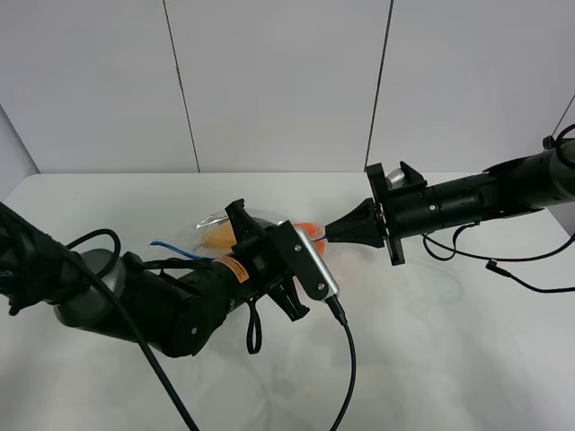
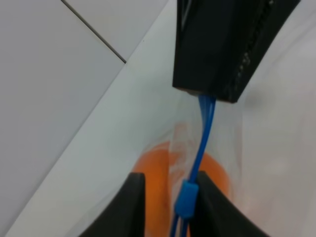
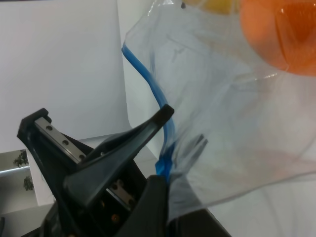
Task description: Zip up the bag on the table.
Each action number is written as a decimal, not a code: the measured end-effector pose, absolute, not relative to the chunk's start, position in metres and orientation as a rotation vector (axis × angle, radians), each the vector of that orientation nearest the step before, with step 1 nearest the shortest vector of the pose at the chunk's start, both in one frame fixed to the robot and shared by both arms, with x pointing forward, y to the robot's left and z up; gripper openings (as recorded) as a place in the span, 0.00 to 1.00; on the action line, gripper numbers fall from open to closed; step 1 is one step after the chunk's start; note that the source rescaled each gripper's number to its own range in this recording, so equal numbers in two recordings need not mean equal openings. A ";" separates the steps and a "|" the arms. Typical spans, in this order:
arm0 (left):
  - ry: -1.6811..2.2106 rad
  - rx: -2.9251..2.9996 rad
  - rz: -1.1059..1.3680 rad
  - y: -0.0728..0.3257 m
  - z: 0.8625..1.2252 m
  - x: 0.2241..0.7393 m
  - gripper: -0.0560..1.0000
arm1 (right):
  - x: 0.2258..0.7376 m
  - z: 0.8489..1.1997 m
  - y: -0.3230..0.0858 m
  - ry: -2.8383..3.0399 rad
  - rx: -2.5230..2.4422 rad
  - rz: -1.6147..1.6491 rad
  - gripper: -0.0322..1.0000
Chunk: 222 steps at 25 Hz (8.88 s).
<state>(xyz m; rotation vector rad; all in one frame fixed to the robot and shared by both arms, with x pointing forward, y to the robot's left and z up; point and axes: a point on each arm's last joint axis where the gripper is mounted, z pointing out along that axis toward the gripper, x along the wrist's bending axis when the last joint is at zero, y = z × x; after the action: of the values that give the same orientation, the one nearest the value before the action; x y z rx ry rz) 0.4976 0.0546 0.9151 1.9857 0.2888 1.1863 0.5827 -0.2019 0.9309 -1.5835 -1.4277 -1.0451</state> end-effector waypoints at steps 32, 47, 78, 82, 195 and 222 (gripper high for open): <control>0.213 1.960 1.183 0.057 0.915 0.490 0.26 | 0.583 0.931 -0.202 -1.429 -1.584 -1.045 0.03; 0.190 1.937 1.193 0.056 0.917 0.489 0.13 | 0.583 0.931 -0.202 -1.428 -1.584 -1.045 0.03; 0.257 2.076 1.488 0.109 0.915 0.529 0.13 | 0.586 0.931 -0.202 -1.386 -1.601 -1.072 0.03; 0.306 2.104 1.545 0.131 0.915 0.542 0.13 | 0.586 0.931 -0.202 -1.382 -1.602 -1.075 0.03; 1.680 1.601 0.824 0.298 1.051 0.255 0.98 | 0.582 0.930 -0.201 -1.422 -1.571 -1.040 0.03; 1.581 1.512 0.920 0.297 1.051 0.233 0.98 | 0.610 0.950 -0.233 -1.983 -1.742 -0.501 1.00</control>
<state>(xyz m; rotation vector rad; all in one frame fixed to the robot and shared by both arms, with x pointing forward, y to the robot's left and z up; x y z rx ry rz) 0.2329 0.2975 1.0510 1.5120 1.5807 0.9201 0.6098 -0.2329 0.9502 -1.7422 -1.9827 -0.5008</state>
